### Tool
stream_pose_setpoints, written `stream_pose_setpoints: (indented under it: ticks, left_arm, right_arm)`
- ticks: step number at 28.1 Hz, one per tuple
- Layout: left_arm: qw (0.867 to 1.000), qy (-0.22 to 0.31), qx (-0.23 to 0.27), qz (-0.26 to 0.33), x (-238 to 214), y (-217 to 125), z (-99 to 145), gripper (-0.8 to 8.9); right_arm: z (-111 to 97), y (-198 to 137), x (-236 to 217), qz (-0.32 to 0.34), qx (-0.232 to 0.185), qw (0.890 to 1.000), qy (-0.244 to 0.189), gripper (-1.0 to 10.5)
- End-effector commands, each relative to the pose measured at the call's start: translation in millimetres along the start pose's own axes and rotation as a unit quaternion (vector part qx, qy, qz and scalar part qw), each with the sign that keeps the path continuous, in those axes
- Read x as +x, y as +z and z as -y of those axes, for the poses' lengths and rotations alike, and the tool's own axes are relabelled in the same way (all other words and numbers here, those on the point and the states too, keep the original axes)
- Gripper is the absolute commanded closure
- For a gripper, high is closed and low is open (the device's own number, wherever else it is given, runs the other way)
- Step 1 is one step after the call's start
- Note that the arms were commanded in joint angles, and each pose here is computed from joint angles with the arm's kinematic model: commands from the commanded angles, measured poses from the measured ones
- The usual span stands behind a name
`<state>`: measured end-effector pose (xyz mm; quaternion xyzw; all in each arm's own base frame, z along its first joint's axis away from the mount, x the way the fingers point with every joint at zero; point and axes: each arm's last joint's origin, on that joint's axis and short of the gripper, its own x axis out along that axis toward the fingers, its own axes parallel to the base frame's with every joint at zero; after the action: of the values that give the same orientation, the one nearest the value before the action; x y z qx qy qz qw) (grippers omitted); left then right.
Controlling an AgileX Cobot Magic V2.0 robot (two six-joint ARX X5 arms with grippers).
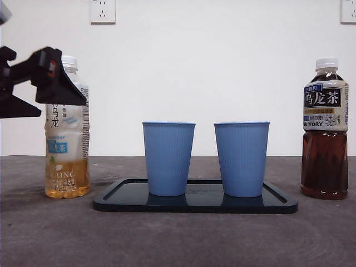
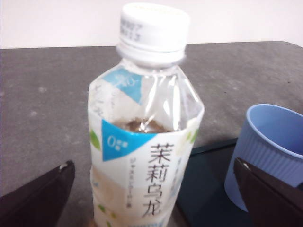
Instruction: Pour the drink into the cup
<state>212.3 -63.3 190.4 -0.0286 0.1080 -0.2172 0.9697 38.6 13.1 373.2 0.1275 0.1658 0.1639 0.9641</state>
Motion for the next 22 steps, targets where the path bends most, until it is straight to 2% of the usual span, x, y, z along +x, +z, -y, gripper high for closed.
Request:
stream_pose_setpoints:
  ticks: [1,10,14,22]
  left_arm:
    - [1.000,-0.002,0.016,0.012,7.6,-1.5,-0.6,2.84]
    - [1.000,-0.002,0.018,0.011,28.4,-12.1,-5.2,3.05]
    - [1.000,-0.002,0.029,0.006,36.2,-12.5,-6.6,4.38]
    - [0.999,-0.002,0.037,0.015,38.9,-12.3,-7.1,5.75]
  right_arm:
    - [-1.8,4.2,-3.4,0.010,0.003,1.000,0.003,4.5]
    - [-1.7,4.2,-3.4,0.010,0.003,1.000,0.001,4.5]
    - [-1.7,4.2,-3.4,0.010,0.003,1.000,0.001,4.5]
    - [-1.7,4.1,-3.4,0.010,0.003,1.000,0.001,4.5]
